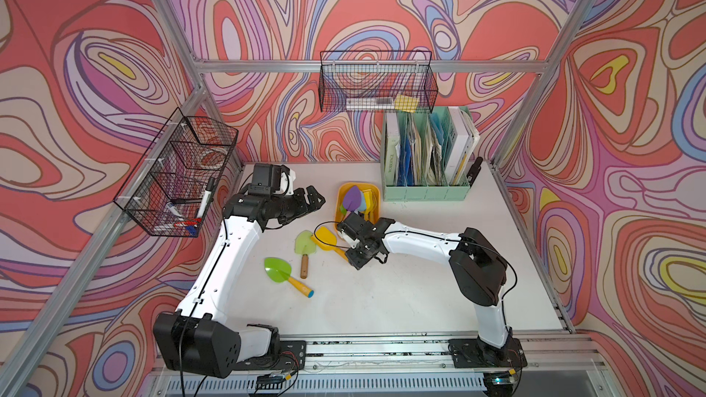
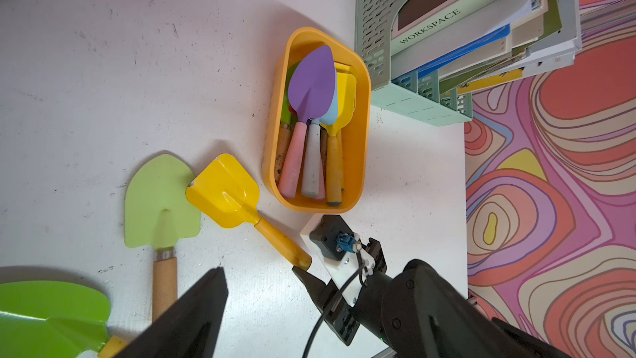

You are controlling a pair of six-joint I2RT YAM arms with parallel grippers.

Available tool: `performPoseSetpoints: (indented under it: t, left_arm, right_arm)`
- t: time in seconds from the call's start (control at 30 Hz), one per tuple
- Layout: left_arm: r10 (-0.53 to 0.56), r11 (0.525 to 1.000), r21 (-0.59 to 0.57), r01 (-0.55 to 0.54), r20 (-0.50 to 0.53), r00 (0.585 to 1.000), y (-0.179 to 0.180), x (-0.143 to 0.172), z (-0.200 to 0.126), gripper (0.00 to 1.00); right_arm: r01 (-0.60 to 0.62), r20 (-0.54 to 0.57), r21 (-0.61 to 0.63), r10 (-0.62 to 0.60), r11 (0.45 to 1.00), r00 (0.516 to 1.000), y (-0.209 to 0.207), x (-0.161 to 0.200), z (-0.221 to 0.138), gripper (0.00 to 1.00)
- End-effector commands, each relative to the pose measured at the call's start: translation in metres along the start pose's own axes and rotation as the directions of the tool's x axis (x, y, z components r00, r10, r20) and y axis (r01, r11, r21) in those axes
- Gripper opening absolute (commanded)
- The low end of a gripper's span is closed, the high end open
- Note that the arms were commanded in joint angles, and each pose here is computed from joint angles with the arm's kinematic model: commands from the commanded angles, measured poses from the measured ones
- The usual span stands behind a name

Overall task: Put the shovel into the storage box
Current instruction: Pick up the shovel from the center of the board.

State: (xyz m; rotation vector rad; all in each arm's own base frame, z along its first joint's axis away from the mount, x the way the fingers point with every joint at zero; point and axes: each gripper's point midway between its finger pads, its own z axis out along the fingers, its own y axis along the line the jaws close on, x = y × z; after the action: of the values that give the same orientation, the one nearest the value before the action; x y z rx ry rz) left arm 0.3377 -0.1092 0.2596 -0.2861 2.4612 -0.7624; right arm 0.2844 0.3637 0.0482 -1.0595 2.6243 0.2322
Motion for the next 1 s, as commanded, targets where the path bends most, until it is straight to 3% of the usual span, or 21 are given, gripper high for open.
performPoseSetpoints:
  t: [0.0, 0.33, 0.53, 0.83, 0.97]
  left_arm:
    - [0.006, 1.000, -0.007, -0.006, -0.003, 1.000, 0.003, 0.004, -0.005, 0.91]
    - [0.010, 1.000, -0.007, -0.010, -0.011, 1.000, 0.004, 0.005, -0.007, 0.91]
    - [0.008, 1.000, -0.008, -0.008, -0.017, 1.000, 0.004, 0.006, -0.006, 0.91]
    - [0.006, 1.000, -0.014, -0.006, -0.020, 1.000, 0.006, 0.009, -0.009, 0.91]
    - [0.000, 1.000, -0.021, -0.001, -0.012, 1.000, 0.006, 0.009, -0.012, 0.91]
  right_arm:
    - [0.019, 0.017, -0.011, -0.018, 1.000, 1.000, 0.005, -0.010, 0.007, 0.51]
    - [0.019, -0.005, -0.033, -0.019, 0.999, 1.000, 0.009, -0.009, 0.028, 0.45]
    - [0.019, -0.009, -0.041, -0.019, 0.999, 1.000, 0.011, -0.008, 0.031, 0.31]
    - [0.019, 0.002, -0.075, -0.019, 0.997, 1.000, 0.017, -0.008, 0.022, 0.00]
    - [0.049, 0.007, -0.102, -0.048, 0.994, 0.999, 0.027, -0.008, 0.014, 0.00]
